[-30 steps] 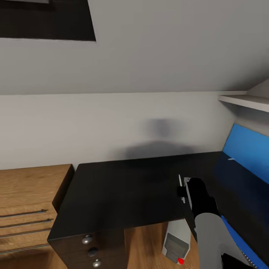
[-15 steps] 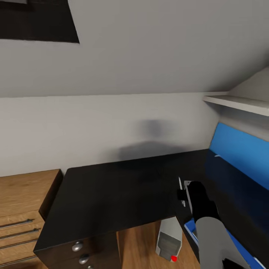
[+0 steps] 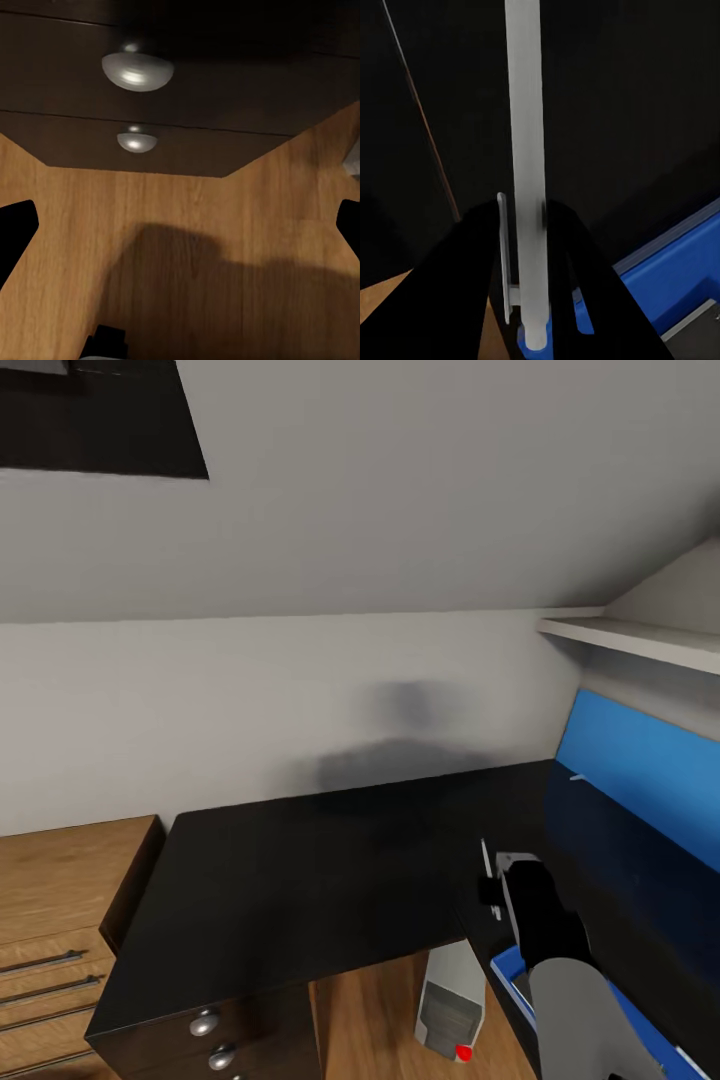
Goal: In the bedroom, organize the workspace by keeping the computer under the desk, ensuring the monitor is on the desk, placing the keyboard on the desk next to the monitor, placing the mouse on the desk next to the keyboard, moving the folder from the swivel chair onto the desk next to the mouse, stacking the notebook on top of the folder with the pen on top of the notebook, and positioning the swivel chair next to the desk.
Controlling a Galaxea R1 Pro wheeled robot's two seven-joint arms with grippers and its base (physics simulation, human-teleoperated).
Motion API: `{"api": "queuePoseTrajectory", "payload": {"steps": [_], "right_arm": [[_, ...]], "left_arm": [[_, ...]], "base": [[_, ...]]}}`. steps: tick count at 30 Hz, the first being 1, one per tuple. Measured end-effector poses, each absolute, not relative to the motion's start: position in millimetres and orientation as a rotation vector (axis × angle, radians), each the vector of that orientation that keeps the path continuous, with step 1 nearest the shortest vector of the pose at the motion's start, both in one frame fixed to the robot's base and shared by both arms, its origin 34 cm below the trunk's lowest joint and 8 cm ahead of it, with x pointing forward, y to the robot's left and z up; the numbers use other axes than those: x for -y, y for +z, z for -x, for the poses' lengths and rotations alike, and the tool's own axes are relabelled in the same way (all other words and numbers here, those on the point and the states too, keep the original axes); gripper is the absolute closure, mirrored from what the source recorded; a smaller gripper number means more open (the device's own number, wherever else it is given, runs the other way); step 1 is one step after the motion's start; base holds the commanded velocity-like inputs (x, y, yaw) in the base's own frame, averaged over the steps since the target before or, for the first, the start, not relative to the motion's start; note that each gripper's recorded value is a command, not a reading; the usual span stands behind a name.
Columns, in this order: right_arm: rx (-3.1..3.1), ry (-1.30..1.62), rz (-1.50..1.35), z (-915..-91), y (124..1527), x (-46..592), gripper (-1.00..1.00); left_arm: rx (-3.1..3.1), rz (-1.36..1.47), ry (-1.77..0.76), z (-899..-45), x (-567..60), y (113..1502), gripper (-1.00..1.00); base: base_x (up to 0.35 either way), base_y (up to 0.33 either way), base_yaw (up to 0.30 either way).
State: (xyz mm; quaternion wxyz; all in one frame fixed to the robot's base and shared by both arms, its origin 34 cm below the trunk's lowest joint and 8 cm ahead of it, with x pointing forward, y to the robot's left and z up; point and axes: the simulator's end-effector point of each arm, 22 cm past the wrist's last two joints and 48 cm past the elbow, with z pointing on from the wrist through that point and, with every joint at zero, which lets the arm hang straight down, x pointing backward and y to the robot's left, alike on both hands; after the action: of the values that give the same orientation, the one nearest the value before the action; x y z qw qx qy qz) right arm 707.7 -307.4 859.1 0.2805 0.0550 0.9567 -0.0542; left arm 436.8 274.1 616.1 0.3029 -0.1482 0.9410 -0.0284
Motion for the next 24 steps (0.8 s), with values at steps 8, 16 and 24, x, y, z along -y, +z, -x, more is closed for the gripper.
{"api": "queuePoseTrajectory", "payload": {"steps": [8, 16, 24], "right_arm": [[-2.550, -0.125, -0.119, -708, 856, 305, 1.00], [-2.553, -0.059, -0.092, -707, 856, 317, 1.00], [-2.557, -0.050, -0.085, -706, 857, 322, 1.00]], "left_arm": [[-2.495, 0.393, -0.075, -437, -274, 616, -1.00], [-2.495, 0.393, -0.075, -437, -274, 616, -1.00], [-2.495, 0.393, -0.075, -437, -274, 616, -1.00]], "base": [[-0.153, -0.052, 0.000], [-0.276, -0.136, 0.000], [-0.250, -0.147, 0.000]]}}
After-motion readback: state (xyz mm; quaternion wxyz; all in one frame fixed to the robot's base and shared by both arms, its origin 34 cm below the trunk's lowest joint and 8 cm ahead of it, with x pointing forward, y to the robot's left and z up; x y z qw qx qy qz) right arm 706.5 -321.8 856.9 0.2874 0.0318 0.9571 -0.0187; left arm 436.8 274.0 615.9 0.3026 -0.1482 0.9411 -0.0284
